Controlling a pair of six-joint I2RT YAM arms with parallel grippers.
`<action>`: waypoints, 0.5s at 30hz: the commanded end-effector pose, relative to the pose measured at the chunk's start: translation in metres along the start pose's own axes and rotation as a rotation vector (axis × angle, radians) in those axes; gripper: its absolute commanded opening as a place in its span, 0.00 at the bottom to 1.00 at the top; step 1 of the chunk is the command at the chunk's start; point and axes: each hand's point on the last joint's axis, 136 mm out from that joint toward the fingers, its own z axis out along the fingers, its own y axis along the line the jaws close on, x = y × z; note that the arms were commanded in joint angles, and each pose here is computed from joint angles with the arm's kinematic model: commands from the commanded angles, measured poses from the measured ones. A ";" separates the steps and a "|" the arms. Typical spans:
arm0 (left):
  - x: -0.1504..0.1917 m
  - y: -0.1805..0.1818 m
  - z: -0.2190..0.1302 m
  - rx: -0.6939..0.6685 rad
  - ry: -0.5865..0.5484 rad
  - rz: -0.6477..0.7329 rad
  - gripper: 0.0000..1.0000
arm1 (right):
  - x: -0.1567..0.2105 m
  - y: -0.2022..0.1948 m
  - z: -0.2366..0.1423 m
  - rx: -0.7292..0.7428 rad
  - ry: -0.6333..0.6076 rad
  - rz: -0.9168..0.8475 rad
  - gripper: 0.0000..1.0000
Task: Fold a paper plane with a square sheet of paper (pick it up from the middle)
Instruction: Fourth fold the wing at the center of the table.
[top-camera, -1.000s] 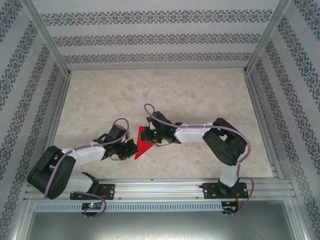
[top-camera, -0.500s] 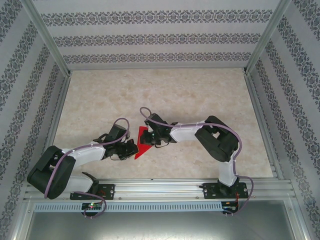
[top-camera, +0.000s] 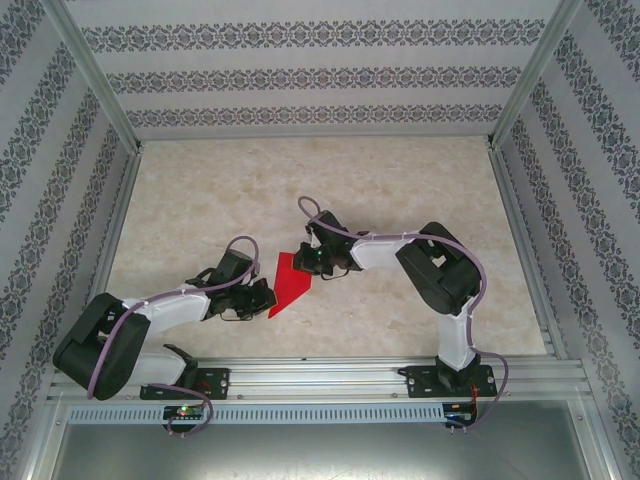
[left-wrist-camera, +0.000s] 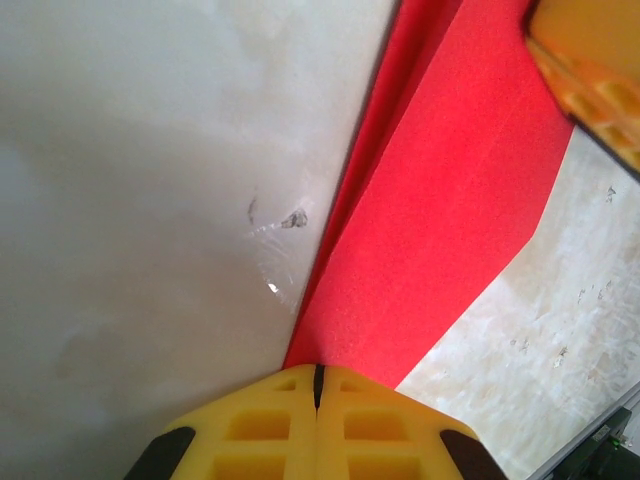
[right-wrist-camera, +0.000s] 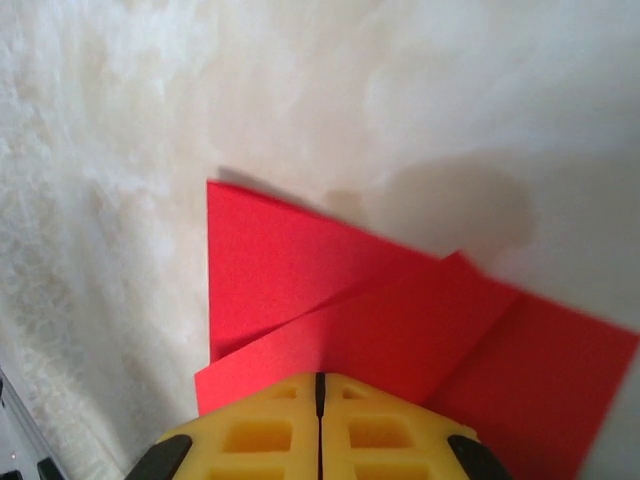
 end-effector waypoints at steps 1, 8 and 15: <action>0.043 0.086 -0.003 -0.307 0.112 -0.085 0.02 | -0.031 -0.042 -0.002 0.103 -0.088 0.052 0.08; 0.044 0.086 -0.003 -0.306 0.117 -0.081 0.02 | -0.054 -0.053 -0.015 0.120 -0.109 0.085 0.09; 0.044 0.084 -0.003 -0.297 0.122 -0.067 0.02 | -0.064 -0.027 -0.045 0.062 -0.138 0.036 0.10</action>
